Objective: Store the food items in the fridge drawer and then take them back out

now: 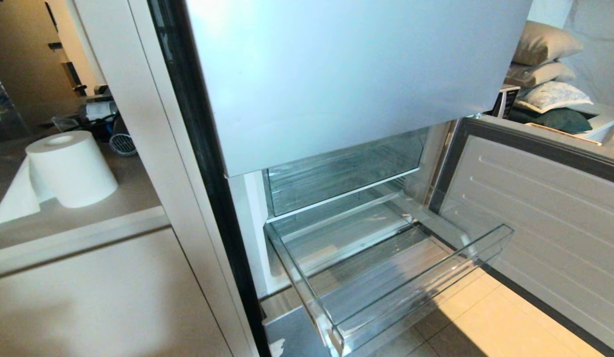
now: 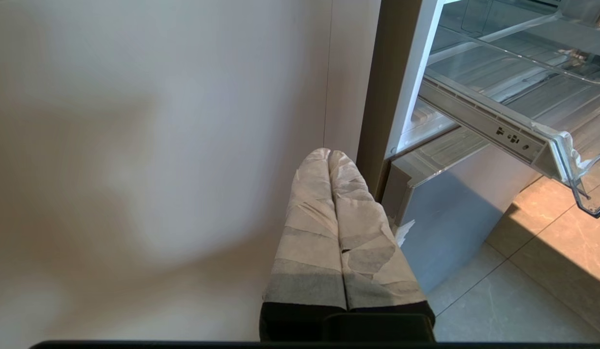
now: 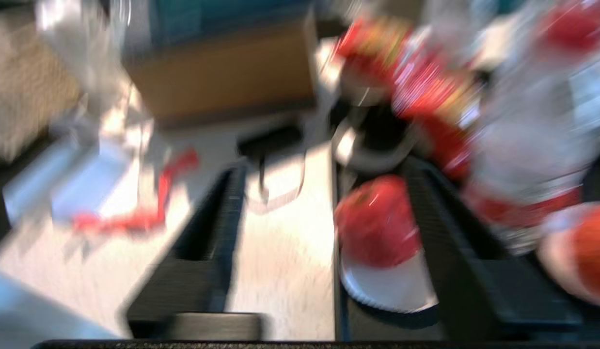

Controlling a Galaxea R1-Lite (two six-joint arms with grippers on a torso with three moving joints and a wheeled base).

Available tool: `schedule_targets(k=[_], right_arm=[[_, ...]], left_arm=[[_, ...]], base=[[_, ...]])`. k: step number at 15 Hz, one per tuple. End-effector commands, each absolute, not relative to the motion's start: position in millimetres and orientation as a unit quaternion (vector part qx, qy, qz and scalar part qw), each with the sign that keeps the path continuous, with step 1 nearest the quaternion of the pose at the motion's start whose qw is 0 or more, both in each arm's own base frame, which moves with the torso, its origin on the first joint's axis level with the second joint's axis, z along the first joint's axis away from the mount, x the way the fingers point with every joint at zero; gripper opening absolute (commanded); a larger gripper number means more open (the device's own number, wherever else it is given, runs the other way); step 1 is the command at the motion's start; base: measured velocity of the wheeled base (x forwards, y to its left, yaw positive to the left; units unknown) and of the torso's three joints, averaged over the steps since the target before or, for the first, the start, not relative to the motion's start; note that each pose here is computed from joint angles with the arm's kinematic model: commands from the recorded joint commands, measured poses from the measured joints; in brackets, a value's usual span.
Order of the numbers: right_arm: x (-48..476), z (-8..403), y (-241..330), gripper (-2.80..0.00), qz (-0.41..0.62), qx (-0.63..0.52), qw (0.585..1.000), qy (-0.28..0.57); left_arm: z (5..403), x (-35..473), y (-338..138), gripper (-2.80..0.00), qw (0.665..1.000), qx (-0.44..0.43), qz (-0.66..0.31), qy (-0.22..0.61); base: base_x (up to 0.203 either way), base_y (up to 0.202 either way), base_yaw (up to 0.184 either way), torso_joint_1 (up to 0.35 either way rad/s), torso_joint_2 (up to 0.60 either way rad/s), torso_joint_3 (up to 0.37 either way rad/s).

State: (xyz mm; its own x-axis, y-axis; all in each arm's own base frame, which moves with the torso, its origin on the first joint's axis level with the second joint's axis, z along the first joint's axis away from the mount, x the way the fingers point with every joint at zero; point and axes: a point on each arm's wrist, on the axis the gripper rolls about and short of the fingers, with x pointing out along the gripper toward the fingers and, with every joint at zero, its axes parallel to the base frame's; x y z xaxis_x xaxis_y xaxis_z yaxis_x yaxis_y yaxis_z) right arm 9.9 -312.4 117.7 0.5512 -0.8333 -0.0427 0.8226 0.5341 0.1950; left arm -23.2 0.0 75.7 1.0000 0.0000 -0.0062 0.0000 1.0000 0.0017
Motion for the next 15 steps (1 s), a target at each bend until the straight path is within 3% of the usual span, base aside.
schedule_targets(k=[1,3,6,10,15], right_arm=[[-3.9,178.5,-277.2,-2.8,-0.524,0.033,0.845,-0.099],[-16.1,213.8,-257.4,-2.8,-0.567,0.003,0.808,-0.161],[-12.5,275.7,-218.8,-2.8,-0.553,-0.048,0.791,-0.257],[61.0,320.4,-171.2,-2.8,-0.406,-0.008,0.861,-0.307],[110.0,314.6,-47.4,-2.8,-0.12,0.074,0.97,-0.196]], left_arm=[[75.7,-23.0,0.0,-2.8,1.0,0.001,0.0,0.004],[75.7,-23.1,0.0,-2.8,1.0,0.001,0.0,0.003],[75.7,-23.1,0.0,-2.8,1.0,0.001,0.0,0.003],[75.7,-23.0,0.0,-2.8,1.0,0.001,0.0,0.004],[75.7,-23.1,0.0,-2.8,1.0,0.001,0.0,0.004]], base=[[0.0,0.0,0.0,0.0,0.0,0.0],[0.0,0.0,0.0,0.0,0.0,0.0],[0.0,0.0,0.0,0.0,0.0,0.0],[0.0,0.0,0.0,0.0,0.0,0.0],[0.0,0.0,0.0,0.0,0.0,0.0]])
